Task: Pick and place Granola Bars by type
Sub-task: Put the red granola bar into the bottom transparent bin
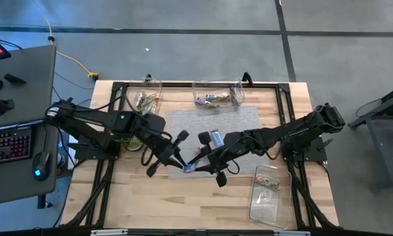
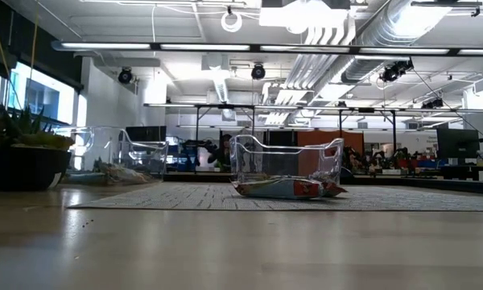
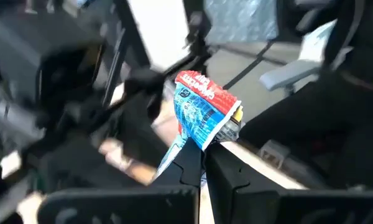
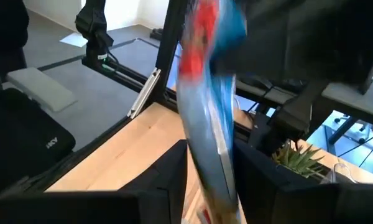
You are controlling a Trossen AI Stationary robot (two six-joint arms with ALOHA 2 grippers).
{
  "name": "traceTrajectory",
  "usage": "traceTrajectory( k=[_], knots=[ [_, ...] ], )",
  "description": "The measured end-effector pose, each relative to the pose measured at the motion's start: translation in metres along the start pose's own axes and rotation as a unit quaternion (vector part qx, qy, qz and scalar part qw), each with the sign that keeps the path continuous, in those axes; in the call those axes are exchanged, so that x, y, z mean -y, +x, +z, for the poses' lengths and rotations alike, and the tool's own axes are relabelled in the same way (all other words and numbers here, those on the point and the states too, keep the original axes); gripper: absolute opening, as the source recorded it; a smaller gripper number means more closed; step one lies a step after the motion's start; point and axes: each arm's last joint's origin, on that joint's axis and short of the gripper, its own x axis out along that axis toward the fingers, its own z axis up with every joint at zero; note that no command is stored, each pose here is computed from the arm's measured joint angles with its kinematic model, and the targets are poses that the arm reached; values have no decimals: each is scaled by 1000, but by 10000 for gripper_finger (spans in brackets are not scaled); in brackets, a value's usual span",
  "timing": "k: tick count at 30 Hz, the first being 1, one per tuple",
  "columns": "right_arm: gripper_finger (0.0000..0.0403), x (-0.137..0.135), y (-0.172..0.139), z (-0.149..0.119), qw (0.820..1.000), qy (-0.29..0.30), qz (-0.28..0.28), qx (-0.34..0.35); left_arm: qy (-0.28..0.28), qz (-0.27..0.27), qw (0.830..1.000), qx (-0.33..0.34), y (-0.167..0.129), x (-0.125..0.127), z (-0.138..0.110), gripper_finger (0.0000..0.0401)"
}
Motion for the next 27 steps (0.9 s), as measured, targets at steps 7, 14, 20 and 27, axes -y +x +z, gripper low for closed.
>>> traceTrajectory(
  k=[7,14,20,27],
  knots=[
    [83,-1,0,0,1000,0,3,-2,1,20,1000,-7,10,-4,-4,0],
    [25,-2,0,-2,1000,2,13,-9,0,26,1000,-13,13,-5,-5,0],
    [36,-2,0,-4,1000,6,14,-17,-31,47,998,-25,13,-6,-7,6],
    [18,-3,0,-9,998,35,10,-46,-51,89,992,-71,12,-6,-13,73]
  ],
)
